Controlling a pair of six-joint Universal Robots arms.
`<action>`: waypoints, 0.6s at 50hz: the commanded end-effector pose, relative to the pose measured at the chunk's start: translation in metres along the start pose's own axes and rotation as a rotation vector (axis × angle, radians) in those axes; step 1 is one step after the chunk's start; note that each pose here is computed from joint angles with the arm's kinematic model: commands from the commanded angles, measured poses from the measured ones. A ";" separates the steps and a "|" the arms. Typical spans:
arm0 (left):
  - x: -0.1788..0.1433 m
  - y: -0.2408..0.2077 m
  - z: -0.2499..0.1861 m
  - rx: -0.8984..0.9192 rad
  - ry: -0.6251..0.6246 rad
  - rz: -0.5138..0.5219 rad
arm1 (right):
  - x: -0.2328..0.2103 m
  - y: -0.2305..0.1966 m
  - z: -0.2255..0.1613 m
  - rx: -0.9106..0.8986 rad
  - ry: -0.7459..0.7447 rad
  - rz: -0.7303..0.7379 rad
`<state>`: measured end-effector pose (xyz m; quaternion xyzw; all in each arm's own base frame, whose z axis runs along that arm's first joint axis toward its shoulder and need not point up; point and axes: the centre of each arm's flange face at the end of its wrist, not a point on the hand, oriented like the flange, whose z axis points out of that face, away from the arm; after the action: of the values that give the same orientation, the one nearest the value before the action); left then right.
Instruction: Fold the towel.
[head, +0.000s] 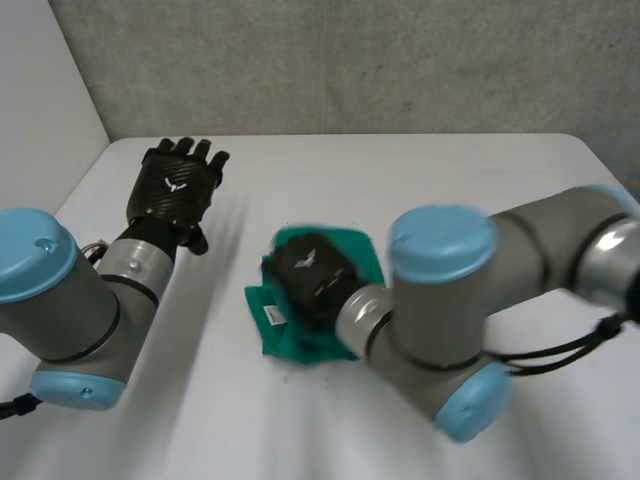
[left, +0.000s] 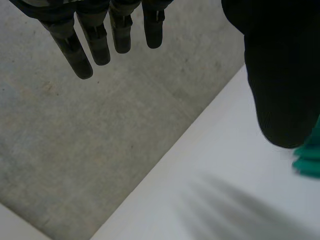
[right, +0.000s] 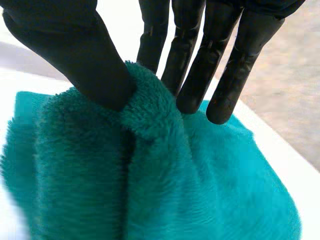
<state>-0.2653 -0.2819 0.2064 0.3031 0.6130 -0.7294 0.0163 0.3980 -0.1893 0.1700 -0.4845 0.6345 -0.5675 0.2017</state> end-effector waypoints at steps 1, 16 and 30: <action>0.007 -0.016 -0.002 -0.014 0.014 -0.094 | -0.008 0.015 0.004 -0.073 -0.020 0.024; 0.060 -0.047 0.002 -0.040 0.152 -0.389 | 0.108 0.006 -0.032 0.021 0.283 0.437; 0.094 0.018 -0.029 -0.452 0.105 -0.374 | 0.098 0.054 -0.003 -0.180 0.220 0.476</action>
<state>-0.3435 -0.2302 0.1718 0.2254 0.7635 -0.5842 -0.1580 0.3229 -0.2730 0.1829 -0.2486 0.7707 -0.5383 0.2333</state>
